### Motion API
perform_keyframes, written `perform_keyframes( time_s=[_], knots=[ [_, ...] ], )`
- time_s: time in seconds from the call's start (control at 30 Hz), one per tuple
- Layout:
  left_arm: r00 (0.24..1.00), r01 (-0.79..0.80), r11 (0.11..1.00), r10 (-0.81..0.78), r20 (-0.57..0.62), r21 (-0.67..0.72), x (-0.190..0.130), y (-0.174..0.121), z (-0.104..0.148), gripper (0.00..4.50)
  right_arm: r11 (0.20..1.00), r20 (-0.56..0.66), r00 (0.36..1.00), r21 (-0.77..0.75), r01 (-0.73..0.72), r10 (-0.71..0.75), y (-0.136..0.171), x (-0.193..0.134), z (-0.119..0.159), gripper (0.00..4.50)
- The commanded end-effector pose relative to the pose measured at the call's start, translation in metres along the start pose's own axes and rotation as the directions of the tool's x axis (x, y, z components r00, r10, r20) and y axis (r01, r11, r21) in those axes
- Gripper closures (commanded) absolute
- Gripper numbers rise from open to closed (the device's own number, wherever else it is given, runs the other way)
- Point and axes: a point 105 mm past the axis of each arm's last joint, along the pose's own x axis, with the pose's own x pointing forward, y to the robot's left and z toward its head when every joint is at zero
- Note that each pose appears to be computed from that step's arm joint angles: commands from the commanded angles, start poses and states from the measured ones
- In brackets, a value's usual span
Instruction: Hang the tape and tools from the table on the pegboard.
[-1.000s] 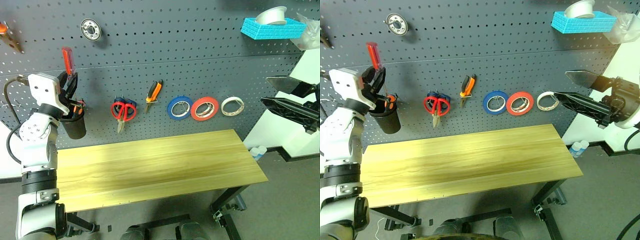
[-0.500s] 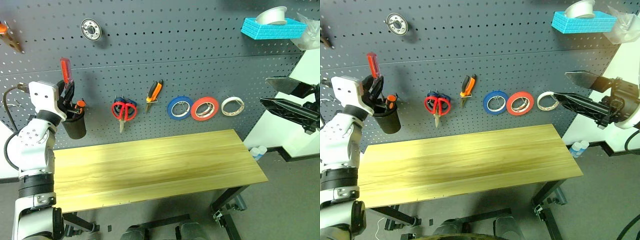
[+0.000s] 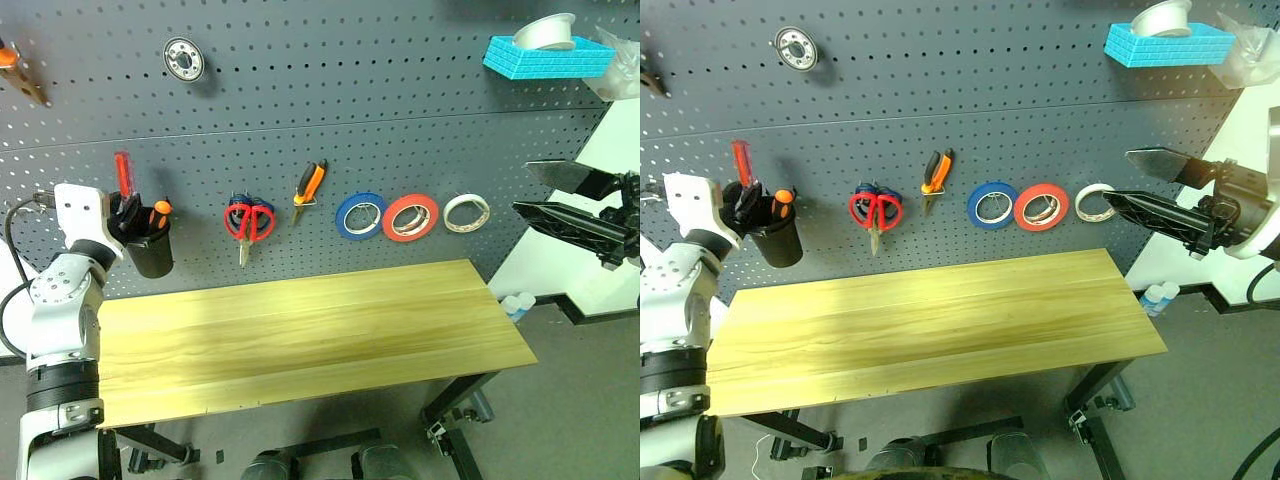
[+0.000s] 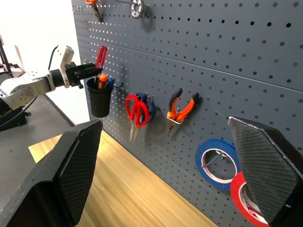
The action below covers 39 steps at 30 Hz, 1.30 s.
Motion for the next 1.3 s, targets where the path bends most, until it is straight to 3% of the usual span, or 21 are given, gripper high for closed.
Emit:
perform_keyframes(
  time_s=[0.03, 0.17, 0.43, 0.67, 1.03, 1.17, 1.3],
  knots=[
    [0.999, 0.008, 1.000, -0.009, 0.050, 0.019, 0.002, 0.002, 0.020, 1.96, 0.999, 0.023, 1.000, -0.054, 0.001, 0.001, 0.001, 0.000, 0.010, 0.00],
    [0.998, 0.046, 0.999, -0.047, 0.037, 0.024, 0.001, -0.003, 0.019, 0.68, 0.998, 0.022, 1.000, -0.056, 0.003, -0.002, 0.001, -0.001, 0.010, 0.00],
    [0.983, 0.181, 0.983, -0.181, 0.006, 0.007, -0.007, -0.022, 0.021, 0.68, 0.998, 0.025, 1.000, -0.060, -0.002, 0.004, 0.000, 0.000, 0.009, 0.00],
    [0.941, 0.329, 0.944, -0.331, 0.072, 0.037, -0.025, -0.038, 0.053, 0.68, 0.998, 0.040, 0.999, -0.066, -0.020, 0.022, 0.001, 0.003, 0.009, 0.00],
    [0.884, 0.408, 0.903, -0.427, 0.189, 0.135, -0.037, -0.049, 0.107, 0.68, 0.997, 0.074, 0.997, -0.071, -0.013, 0.019, 0.001, 0.005, 0.001, 0.00],
    [0.885, 0.429, 0.888, -0.450, 0.121, 0.169, -0.045, -0.047, 0.101, 0.68, 0.998, 0.069, 0.997, -0.058, 0.030, -0.026, 0.006, -0.007, -0.003, 0.00],
    [0.863, 0.499, 0.855, -0.505, 0.012, 0.144, -0.065, -0.056, 0.078, 0.68, 0.995, 0.049, 0.994, -0.030, 0.098, -0.097, 0.014, -0.025, -0.013, 0.00]
  ],
)
